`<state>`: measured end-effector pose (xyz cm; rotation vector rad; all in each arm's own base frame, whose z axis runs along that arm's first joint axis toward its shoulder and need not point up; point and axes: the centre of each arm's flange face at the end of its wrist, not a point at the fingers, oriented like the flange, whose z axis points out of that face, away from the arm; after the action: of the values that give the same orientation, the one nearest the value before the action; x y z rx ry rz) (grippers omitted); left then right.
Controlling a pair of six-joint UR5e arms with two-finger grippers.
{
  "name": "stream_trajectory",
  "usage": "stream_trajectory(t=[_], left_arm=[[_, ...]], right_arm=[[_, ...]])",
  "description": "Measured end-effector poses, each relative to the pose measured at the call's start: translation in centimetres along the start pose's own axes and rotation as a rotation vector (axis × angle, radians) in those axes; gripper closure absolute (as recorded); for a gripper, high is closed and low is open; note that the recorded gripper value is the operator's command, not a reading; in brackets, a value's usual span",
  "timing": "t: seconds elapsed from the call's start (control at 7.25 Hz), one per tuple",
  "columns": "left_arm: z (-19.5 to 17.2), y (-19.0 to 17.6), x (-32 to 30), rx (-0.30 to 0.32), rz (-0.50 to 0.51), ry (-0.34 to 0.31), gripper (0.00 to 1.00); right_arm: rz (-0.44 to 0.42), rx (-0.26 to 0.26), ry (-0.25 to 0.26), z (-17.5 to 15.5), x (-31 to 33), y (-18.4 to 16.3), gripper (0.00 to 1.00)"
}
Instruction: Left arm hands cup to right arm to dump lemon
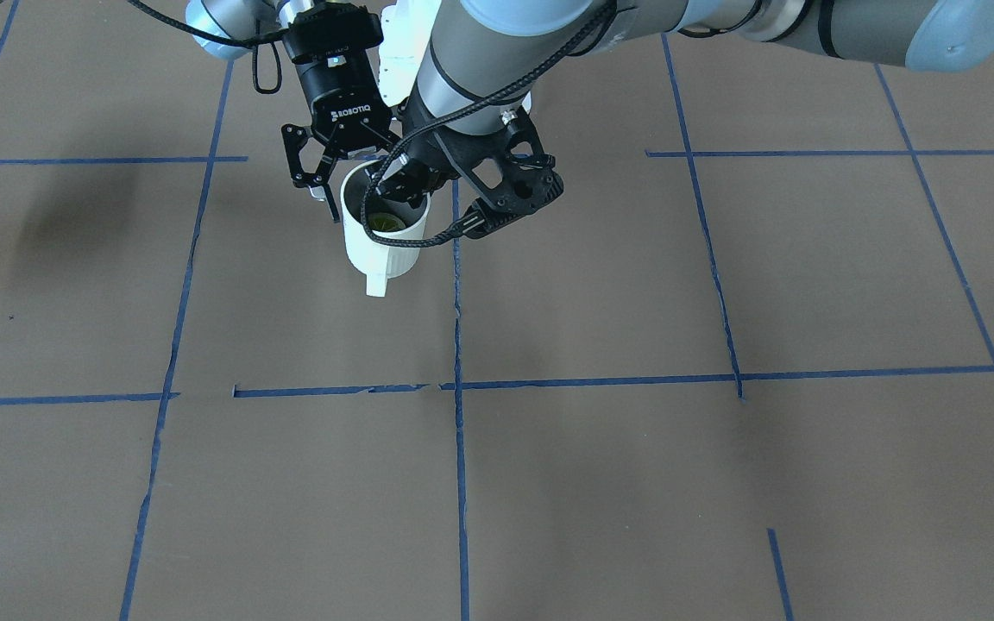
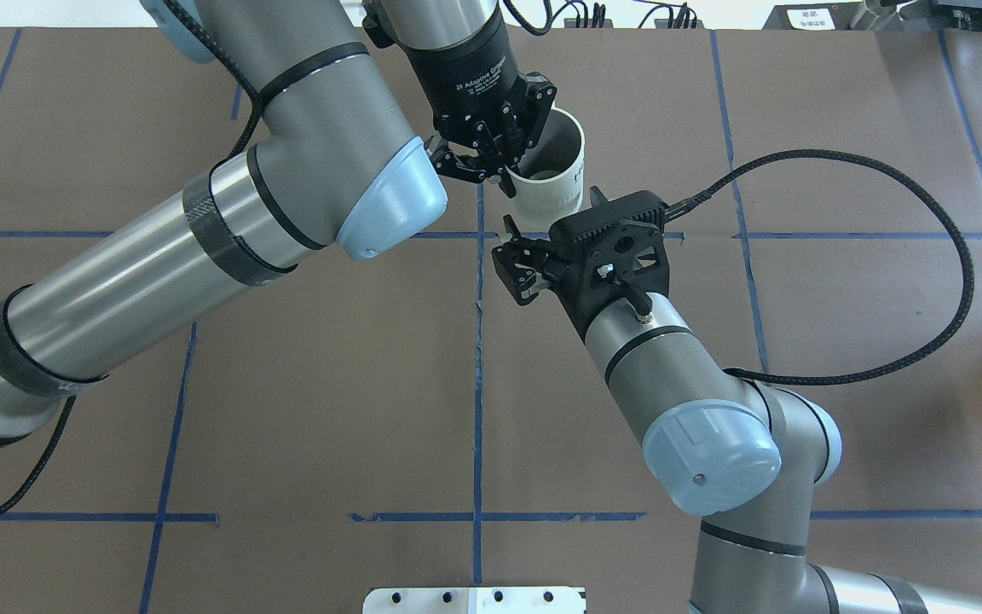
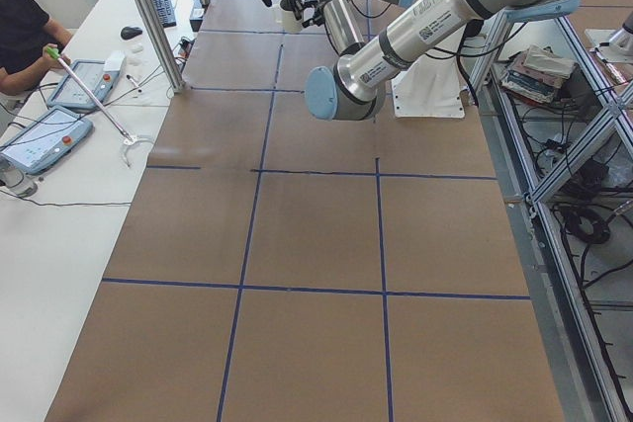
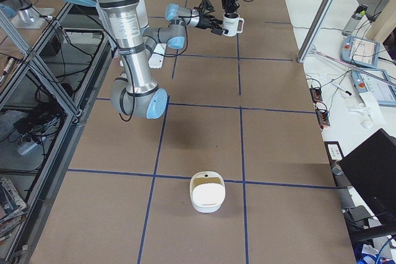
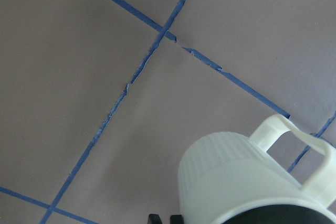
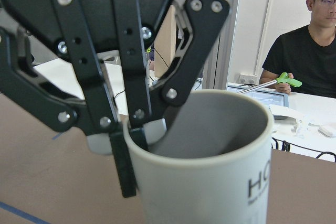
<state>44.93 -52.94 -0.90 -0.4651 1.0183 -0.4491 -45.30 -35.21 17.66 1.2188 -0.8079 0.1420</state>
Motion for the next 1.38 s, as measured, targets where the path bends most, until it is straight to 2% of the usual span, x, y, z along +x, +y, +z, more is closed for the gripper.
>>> stream_trajectory(t=[0.28,0.41,0.55,0.69,0.83,1.1,1.38], left_arm=[[0.3,0.6,-0.3,-0.007,-0.021,-0.002,0.97],[0.5,1.2,-0.5,-0.013,-0.023,-0.006,0.93],[0.5,1.9,-0.7,-0.019,-0.020,-0.008,0.88],[0.4,2.5,-0.8,-0.022,-0.016,-0.008,0.71],[0.3,2.8,-0.9,-0.023,-0.014,-0.008,0.01],[-0.8,3.9,-1.3,-0.023,0.008,0.015,0.00],[-3.7,5.2,-1.9,-0.015,0.041,0.068,0.00]], right_arm=[[-0.008,0.002,0.001,0.0,0.1,-0.1,0.01],[-0.009,0.002,0.001,0.0,0.1,-0.1,0.02],[-0.010,0.002,0.001,0.1,0.1,-0.1,0.22],[-0.012,0.002,0.002,0.1,0.1,-0.1,0.51],[-0.013,0.001,0.002,0.1,0.1,0.0,0.65],[-0.025,-0.008,0.008,0.4,0.1,0.6,0.75],[-0.026,-0.007,0.011,0.4,0.1,0.5,0.75]])
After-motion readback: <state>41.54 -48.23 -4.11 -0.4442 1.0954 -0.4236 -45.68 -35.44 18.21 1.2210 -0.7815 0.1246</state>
